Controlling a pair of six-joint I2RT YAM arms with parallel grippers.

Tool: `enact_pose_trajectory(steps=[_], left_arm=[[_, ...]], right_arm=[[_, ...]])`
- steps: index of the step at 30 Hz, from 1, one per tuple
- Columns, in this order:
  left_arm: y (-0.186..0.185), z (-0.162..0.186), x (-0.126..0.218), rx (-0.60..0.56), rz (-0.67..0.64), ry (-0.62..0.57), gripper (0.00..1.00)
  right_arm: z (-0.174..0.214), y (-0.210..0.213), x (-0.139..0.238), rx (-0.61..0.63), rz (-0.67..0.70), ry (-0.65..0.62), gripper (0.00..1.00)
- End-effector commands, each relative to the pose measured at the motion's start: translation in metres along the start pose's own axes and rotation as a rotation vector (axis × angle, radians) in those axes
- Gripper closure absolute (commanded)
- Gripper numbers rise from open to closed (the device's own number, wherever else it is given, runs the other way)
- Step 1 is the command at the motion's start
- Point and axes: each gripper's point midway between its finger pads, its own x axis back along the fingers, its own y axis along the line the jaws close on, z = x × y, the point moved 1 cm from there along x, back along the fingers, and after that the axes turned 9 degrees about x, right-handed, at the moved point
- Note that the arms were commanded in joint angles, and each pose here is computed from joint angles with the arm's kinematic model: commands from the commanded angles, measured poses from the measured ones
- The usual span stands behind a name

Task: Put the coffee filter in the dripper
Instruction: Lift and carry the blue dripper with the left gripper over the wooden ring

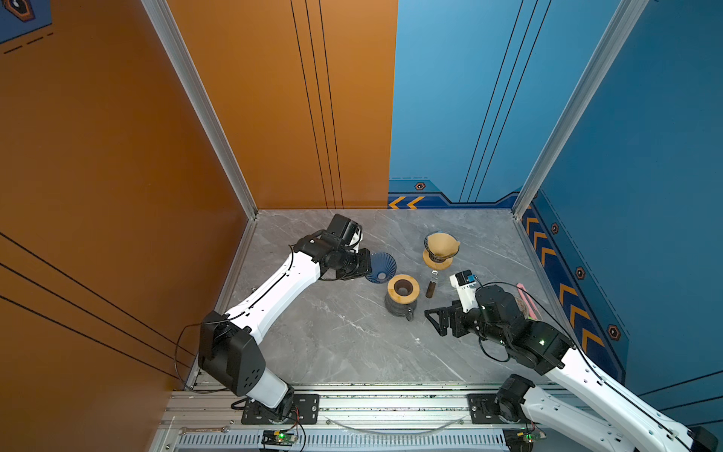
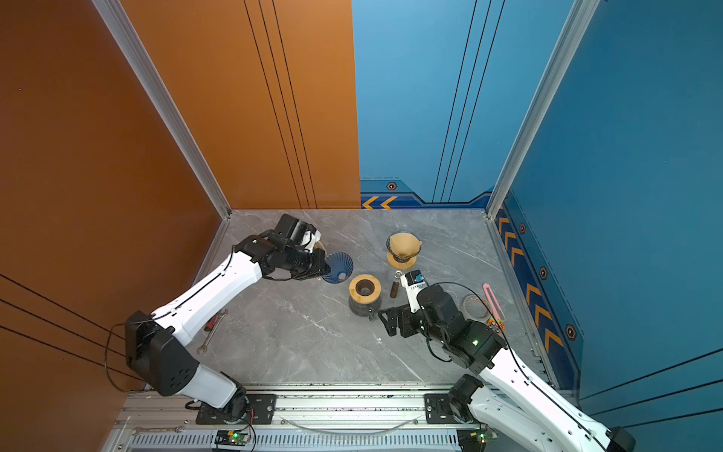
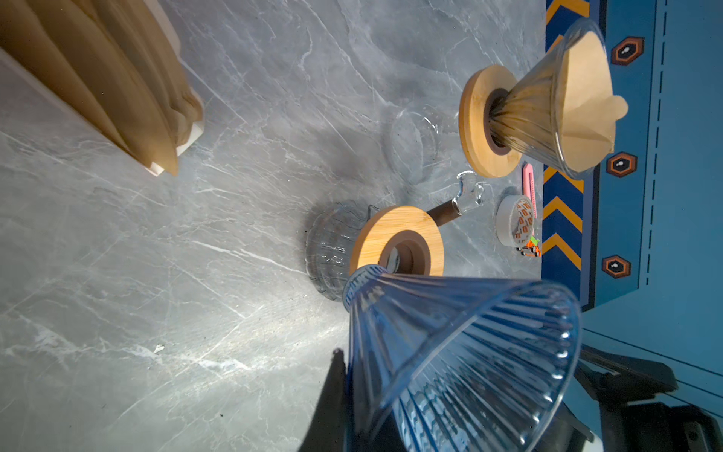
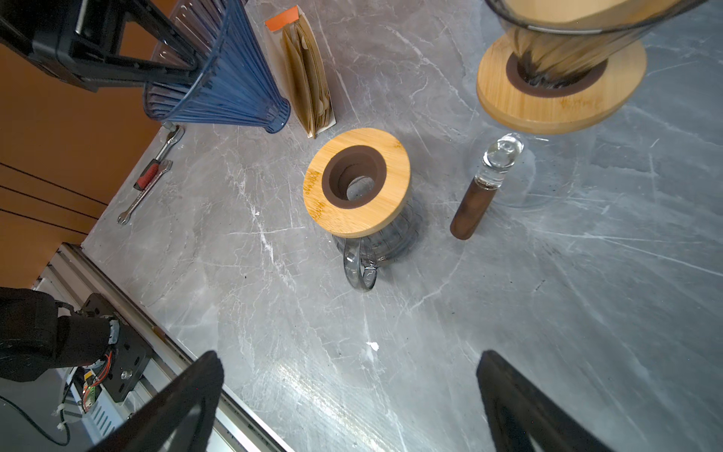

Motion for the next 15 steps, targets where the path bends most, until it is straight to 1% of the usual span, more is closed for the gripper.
enact_pose_trajectory(steps=[1, 8, 14, 15], left_arm=[[-0.017, 0.006, 0.002, -0.049, 0.022, 0.043, 0.91], [-0.037, 0.01, -0.012, -0.114, 0.011, 0.111, 0.9], [-0.045, 0.011, -0.023, -0.162, -0.018, 0.166, 0.9], [-0.045, 0.012, -0.026, -0.168, -0.024, 0.176, 0.9]], right_arm=[[0.013, -0.008, -0.001, 0.0, 0.032, 0.037, 0.0], [0.015, -0.007, -0.001, 0.006, 0.029, 0.042, 0.0], [0.016, -0.008, 0.0, 0.008, 0.03, 0.046, 0.0], [0.015, -0.015, 0.001, -0.011, 0.052, 0.04, 0.0]])
